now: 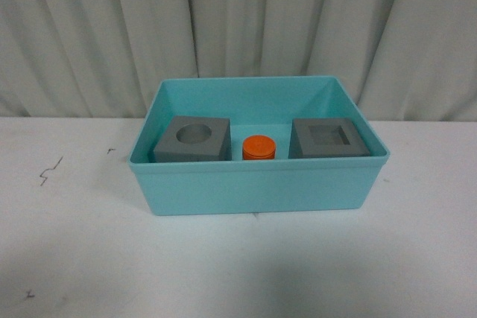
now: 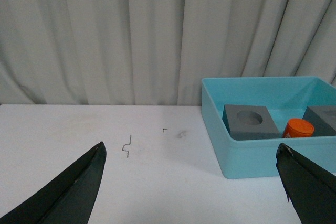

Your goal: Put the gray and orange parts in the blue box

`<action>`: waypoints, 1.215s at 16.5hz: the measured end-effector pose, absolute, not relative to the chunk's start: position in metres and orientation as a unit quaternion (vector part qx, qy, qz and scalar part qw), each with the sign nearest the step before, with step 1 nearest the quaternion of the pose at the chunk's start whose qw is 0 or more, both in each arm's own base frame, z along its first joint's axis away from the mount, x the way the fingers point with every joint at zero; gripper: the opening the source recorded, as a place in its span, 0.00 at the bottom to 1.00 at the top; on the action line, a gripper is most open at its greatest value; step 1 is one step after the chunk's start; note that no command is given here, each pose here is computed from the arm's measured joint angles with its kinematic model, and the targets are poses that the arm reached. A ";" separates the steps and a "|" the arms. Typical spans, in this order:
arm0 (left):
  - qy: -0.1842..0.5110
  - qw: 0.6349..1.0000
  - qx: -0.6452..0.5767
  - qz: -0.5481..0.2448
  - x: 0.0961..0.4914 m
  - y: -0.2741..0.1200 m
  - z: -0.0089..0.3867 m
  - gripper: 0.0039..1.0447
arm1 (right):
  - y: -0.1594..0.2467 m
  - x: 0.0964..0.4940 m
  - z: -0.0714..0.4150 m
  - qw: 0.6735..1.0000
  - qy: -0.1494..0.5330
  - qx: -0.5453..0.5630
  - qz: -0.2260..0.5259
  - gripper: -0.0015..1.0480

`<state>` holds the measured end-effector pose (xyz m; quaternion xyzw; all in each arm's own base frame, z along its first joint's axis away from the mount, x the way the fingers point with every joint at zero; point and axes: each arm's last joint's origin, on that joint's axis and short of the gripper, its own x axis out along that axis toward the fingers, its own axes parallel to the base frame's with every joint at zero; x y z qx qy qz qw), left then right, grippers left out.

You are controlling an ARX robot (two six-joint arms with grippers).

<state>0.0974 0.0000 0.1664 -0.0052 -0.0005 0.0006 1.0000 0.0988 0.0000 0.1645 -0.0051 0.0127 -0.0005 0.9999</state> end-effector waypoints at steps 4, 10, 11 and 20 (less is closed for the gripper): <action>0.000 1.000 -0.005 0.000 0.097 0.000 0.166 0.94 | 0.000 0.097 0.167 1.000 -0.003 -0.005 0.000 0.02; 0.000 1.000 -0.005 0.000 0.097 0.000 0.166 0.94 | 0.000 0.097 0.167 1.000 -0.002 -0.005 0.000 0.63; 0.000 1.000 -0.005 0.000 0.097 0.000 0.166 0.94 | 0.000 0.097 0.167 1.000 -0.002 -0.005 -0.001 0.74; 0.000 1.000 -0.005 0.000 0.097 0.000 0.166 0.94 | 0.000 0.097 0.167 1.000 -0.002 -0.004 0.000 0.94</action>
